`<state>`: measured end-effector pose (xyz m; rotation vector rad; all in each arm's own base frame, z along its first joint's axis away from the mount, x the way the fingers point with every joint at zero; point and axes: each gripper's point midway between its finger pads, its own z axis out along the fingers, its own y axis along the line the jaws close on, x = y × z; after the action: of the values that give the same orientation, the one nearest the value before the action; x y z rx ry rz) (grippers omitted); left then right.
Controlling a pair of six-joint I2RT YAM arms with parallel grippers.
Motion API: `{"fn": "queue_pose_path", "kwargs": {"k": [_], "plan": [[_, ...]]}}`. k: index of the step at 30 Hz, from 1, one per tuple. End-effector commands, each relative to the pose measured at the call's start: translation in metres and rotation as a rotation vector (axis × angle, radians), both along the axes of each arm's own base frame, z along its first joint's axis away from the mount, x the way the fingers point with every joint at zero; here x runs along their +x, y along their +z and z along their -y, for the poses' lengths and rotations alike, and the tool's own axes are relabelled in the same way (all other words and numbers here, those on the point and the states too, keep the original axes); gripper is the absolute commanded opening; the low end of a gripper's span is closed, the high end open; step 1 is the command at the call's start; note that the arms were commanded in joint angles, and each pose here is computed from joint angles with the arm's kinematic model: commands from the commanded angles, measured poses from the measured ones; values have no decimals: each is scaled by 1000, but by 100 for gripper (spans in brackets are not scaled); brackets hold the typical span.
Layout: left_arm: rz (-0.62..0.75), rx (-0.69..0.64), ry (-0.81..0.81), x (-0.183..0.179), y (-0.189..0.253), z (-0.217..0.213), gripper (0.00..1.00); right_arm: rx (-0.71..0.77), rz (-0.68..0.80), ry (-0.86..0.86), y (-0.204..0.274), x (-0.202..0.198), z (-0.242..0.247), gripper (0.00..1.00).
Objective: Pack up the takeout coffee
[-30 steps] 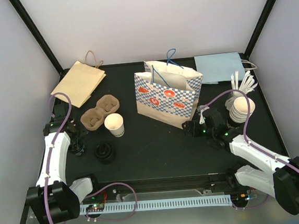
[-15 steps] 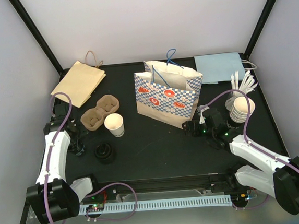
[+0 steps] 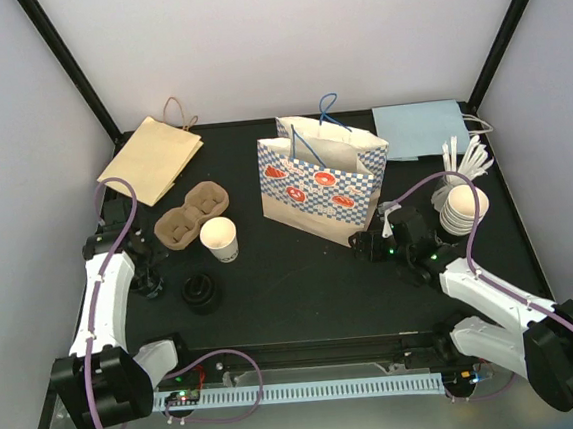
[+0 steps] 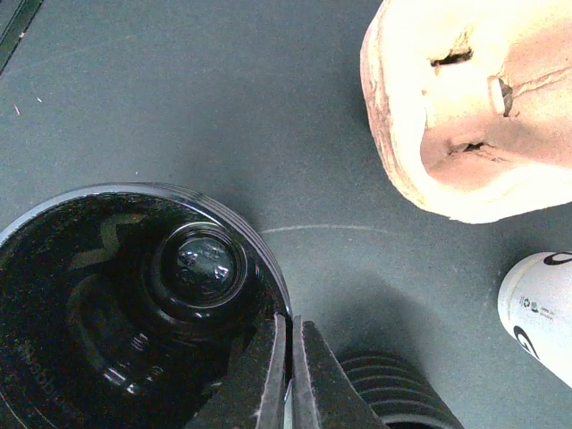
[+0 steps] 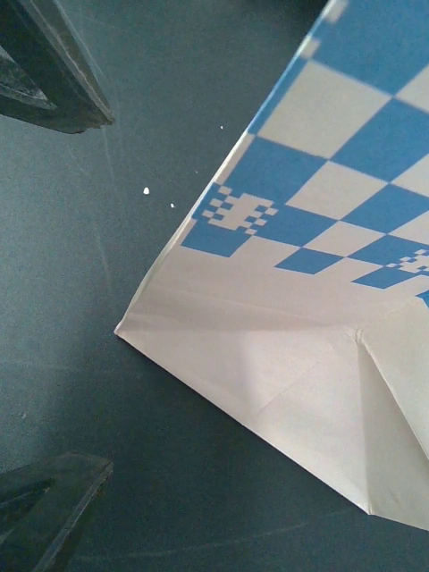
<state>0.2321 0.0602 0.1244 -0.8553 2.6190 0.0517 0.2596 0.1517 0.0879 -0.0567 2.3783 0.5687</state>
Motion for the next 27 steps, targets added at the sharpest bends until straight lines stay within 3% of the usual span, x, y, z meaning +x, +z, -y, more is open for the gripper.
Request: {"fn": "queue_pose_path", "kwargs": {"k": [1,11,27], "plan": [[14,-3,14,-3,16,-1,2,17,43,2,12,8,-3,100],[52,4,54,-9,39,-2,2,17,39,5,12,8,-4,100],[31,-19,-29,3,32,16,1,18,34,7,10,9,-5,100]]}}
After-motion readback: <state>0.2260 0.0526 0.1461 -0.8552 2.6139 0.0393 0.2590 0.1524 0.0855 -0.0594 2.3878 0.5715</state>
